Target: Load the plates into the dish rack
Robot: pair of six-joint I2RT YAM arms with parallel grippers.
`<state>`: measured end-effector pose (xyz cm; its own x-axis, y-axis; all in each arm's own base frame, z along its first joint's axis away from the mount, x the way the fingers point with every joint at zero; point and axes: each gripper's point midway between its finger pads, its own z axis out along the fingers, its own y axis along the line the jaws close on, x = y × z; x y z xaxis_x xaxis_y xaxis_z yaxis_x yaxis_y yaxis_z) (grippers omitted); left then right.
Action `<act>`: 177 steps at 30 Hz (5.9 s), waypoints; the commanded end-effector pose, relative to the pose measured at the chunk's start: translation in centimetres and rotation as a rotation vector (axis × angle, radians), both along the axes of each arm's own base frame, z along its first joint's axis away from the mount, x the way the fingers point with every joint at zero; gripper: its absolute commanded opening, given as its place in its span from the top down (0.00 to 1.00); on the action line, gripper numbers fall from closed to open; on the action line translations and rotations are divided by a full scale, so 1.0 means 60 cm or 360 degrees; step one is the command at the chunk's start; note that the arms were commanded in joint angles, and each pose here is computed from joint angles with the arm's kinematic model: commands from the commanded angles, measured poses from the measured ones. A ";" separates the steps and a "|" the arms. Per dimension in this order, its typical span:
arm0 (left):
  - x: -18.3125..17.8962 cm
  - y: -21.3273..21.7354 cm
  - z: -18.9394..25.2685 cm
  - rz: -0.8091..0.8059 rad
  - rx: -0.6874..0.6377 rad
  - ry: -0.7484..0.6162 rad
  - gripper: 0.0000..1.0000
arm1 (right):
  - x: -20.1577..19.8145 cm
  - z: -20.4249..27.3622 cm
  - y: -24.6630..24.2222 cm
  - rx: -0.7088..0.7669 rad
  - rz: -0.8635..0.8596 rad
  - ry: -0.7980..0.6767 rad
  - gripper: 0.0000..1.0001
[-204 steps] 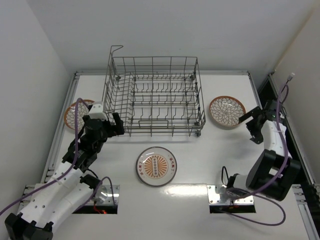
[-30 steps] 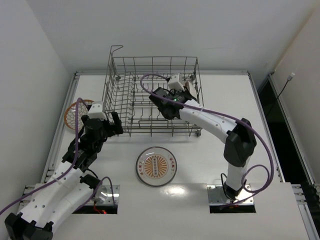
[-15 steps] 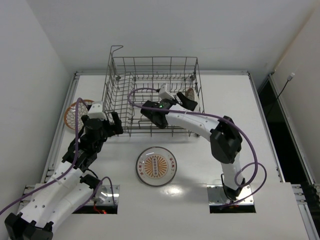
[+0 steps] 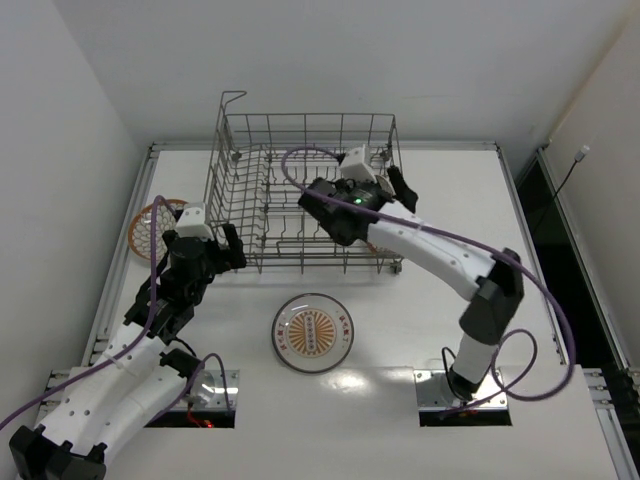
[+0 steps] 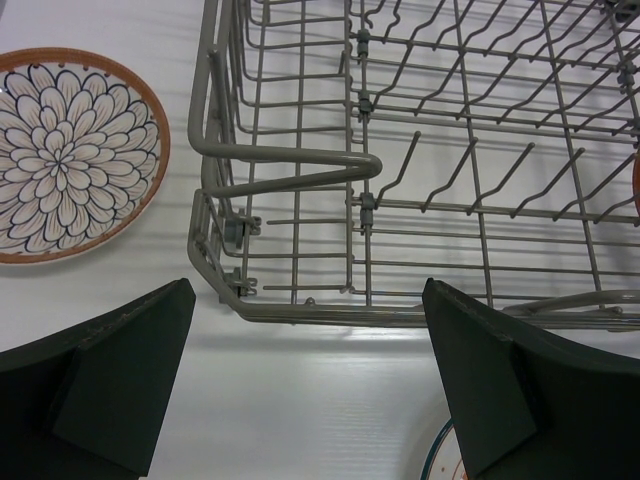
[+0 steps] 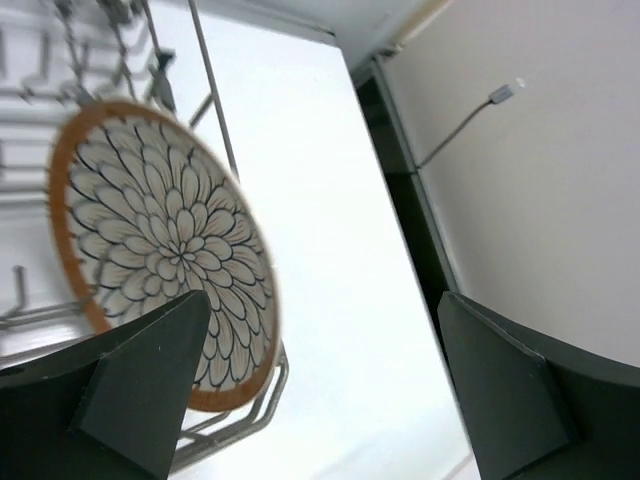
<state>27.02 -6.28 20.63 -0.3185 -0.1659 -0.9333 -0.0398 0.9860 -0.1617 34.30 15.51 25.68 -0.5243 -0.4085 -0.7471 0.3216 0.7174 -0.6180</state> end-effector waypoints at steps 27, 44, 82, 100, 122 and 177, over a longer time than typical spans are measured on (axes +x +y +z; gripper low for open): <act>0.006 -0.009 0.034 -0.0027 -0.0021 -0.0076 0.01 | -0.107 -0.056 0.116 0.1159 0.0918 0.0333 0.18; 0.004 -0.007 0.031 -0.0027 -0.0021 -0.0076 0.01 | -0.243 -0.183 0.055 0.1893 0.0951 0.0157 0.23; 0.004 -0.007 0.038 -0.0025 -0.0032 -0.0103 0.01 | 0.072 -0.060 -0.048 0.0337 0.0198 0.0286 0.38; 0.004 -0.007 0.038 -0.0025 -0.0032 -0.0103 0.01 | 0.069 -0.068 -0.078 0.0403 0.0086 0.0323 1.00; 0.006 -0.014 0.030 -0.0053 -0.0029 -0.0073 0.01 | 0.104 0.083 -0.103 0.0166 -0.0119 0.0048 1.00; 0.007 -0.014 0.030 -0.0053 -0.0029 -0.0073 0.01 | 0.127 -0.022 -0.012 -0.0092 -0.0046 0.0219 0.99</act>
